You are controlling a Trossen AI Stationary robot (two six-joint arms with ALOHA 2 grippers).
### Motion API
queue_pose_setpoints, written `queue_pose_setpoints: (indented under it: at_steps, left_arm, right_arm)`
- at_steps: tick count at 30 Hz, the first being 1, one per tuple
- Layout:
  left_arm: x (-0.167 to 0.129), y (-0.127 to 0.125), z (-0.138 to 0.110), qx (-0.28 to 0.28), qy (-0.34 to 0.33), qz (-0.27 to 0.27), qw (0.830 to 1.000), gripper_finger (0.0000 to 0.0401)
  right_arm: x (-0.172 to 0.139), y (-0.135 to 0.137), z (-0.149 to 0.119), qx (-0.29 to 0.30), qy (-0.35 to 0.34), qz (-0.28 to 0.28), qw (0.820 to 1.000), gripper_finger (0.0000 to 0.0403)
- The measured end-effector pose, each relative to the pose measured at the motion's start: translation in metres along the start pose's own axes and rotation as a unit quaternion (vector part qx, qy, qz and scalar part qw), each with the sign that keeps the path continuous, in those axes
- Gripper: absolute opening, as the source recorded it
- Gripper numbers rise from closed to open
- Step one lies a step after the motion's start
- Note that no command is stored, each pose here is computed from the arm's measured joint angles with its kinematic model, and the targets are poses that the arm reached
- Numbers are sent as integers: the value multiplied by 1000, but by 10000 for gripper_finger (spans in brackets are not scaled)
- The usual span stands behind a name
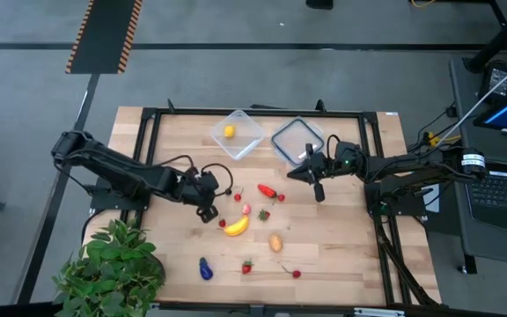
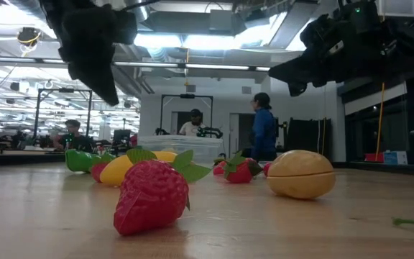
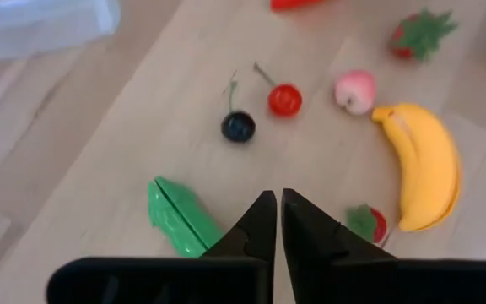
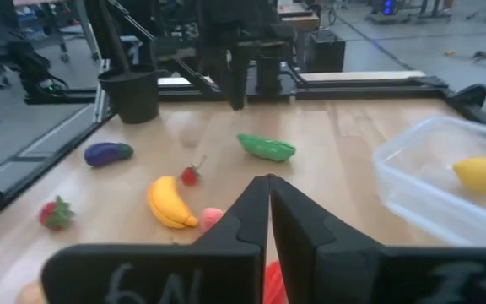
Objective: Pick and placing Produce into tupperware
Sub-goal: Put the pea pod into the transparent container
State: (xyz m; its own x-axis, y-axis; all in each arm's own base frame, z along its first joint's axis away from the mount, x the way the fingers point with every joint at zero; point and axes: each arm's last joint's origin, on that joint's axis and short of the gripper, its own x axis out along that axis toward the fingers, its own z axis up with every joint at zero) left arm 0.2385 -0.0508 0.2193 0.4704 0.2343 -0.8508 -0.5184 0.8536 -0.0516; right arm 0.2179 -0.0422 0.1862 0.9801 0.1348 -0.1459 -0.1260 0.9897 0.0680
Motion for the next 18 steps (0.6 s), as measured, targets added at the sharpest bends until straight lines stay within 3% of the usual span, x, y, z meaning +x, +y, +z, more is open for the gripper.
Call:
queue_pose_setpoints:
  at_steps: [5,10,18]
  left_arm:
    - [5,1,-4,-11,24,16,1000,52]
    - [3,7,-10,-105,54,45,992,99]
    - [1,12,-17,-144,97,65,983,163]
  right_arm:
    - [0,1,0,19,3,25,1000,21]
    - [0,2,-1,20,5,26,999,21]
    - [0,2,-3,24,15,26,999,21]
